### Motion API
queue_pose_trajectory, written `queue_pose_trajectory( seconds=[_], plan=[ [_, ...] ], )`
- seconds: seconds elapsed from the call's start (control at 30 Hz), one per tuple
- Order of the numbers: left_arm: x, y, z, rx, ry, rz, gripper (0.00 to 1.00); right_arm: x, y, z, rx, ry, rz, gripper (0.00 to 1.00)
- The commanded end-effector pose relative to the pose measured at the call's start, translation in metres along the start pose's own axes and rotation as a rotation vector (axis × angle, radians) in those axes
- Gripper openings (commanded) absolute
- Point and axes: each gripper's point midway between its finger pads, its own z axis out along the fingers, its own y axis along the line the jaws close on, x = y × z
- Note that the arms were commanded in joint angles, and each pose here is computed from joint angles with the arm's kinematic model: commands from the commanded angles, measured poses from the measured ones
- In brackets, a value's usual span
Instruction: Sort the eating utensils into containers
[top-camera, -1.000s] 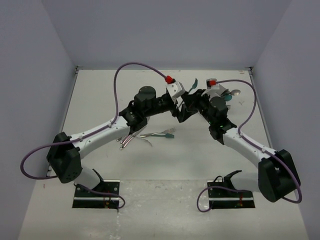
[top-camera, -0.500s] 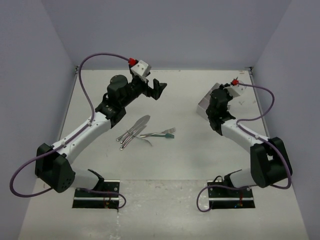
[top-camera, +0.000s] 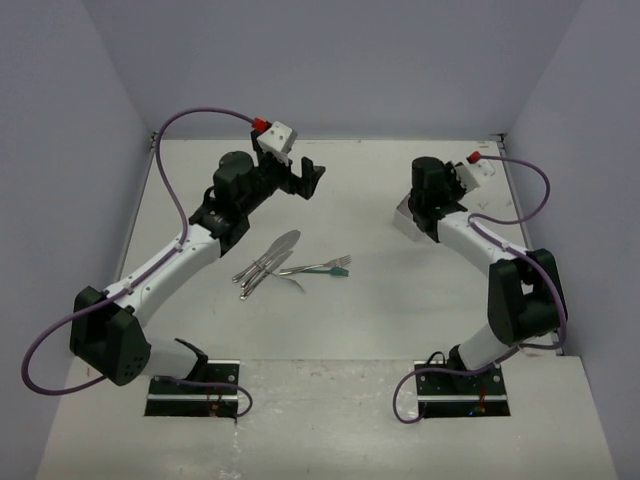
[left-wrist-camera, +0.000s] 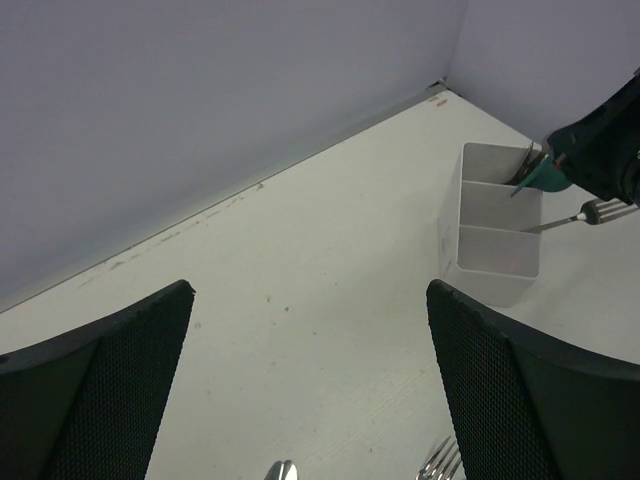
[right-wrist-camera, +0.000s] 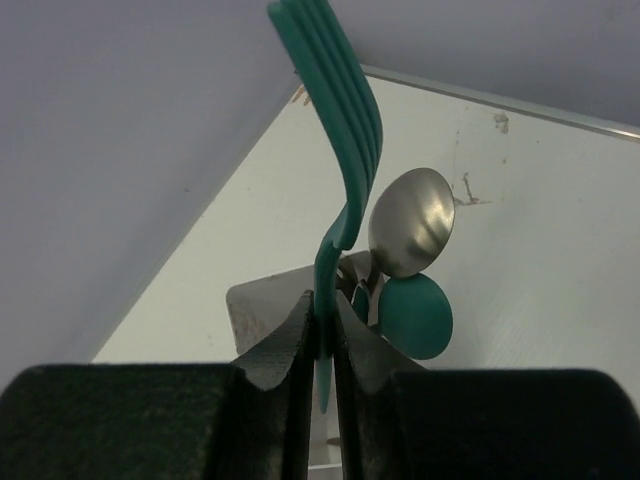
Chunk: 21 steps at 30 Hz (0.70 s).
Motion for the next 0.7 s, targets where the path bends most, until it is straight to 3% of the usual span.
queue_pose_trajectory(
  seconds=[0.0, 0.3, 0.43, 0.6, 0.67],
  plan=[
    [-0.015, 0.008, -0.006, -0.032, -0.042, 0.024, 1.0, -0.003, -0.006, -0.001, 0.079, -0.005, 0.072, 0.13],
    [-0.014, 0.017, -0.008, -0.069, -0.037, 0.029, 1.0, 0.004, -0.013, -0.008, 0.096, 0.021, 0.09, 0.31],
    [-0.012, 0.017, -0.009, -0.07, -0.031, 0.033, 1.0, 0.008, -0.008, -0.011, 0.078, 0.034, 0.095, 0.33],
    [-0.011, 0.019, -0.01, -0.077, -0.025, 0.031, 1.0, -0.005, 0.007, -0.022, 0.001, 0.041, 0.055, 0.48],
    [-0.008, 0.015, -0.01, -0.058, -0.019, 0.03, 1.0, -0.02, 0.02, -0.031, -0.065, 0.03, 0.075, 0.59]
  ],
)
